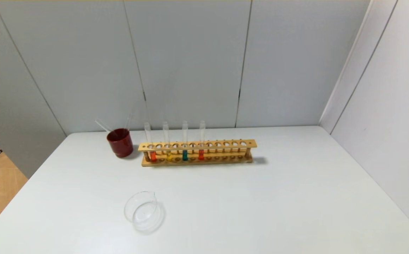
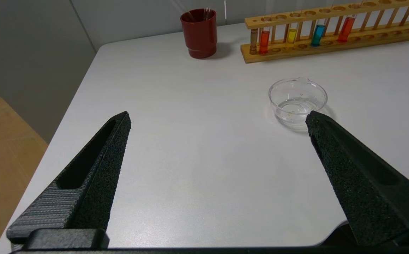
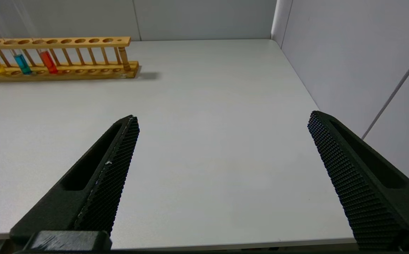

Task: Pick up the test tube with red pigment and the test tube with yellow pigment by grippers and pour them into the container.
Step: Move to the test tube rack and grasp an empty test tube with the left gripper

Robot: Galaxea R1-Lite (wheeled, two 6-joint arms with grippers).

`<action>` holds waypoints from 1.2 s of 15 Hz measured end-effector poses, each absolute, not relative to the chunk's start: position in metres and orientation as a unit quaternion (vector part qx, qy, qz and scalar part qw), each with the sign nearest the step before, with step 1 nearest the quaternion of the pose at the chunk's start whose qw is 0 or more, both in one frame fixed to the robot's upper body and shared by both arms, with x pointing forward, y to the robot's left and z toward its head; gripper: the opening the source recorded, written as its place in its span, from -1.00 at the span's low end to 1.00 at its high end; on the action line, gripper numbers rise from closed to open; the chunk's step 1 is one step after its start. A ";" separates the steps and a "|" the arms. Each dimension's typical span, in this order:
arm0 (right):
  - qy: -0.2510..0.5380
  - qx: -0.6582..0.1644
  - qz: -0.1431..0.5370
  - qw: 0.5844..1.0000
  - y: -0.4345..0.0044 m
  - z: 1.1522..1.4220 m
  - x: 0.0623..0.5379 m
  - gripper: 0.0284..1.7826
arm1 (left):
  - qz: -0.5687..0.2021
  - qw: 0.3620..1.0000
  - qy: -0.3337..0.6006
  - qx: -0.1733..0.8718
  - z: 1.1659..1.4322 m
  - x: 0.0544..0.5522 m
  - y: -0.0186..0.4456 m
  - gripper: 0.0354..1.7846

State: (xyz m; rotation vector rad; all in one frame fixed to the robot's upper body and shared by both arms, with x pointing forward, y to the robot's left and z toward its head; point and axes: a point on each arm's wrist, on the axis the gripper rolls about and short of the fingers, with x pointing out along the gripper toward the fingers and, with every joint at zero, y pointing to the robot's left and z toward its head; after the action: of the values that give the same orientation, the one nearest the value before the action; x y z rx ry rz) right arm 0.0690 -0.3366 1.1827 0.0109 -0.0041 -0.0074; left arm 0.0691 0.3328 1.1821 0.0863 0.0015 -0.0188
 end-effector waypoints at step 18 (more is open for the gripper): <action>-0.002 0.005 -0.004 1.000 -0.337 1.183 0.069 0.96 | -0.024 0.999 -0.026 0.038 1.197 0.065 0.332 0.96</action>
State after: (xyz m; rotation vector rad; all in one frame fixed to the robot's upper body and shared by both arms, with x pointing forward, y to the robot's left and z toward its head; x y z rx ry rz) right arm 0.0690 -0.3366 1.1827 0.0109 -0.0041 -0.0074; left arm 0.0649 0.3321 1.1970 0.0764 -0.0512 -0.0490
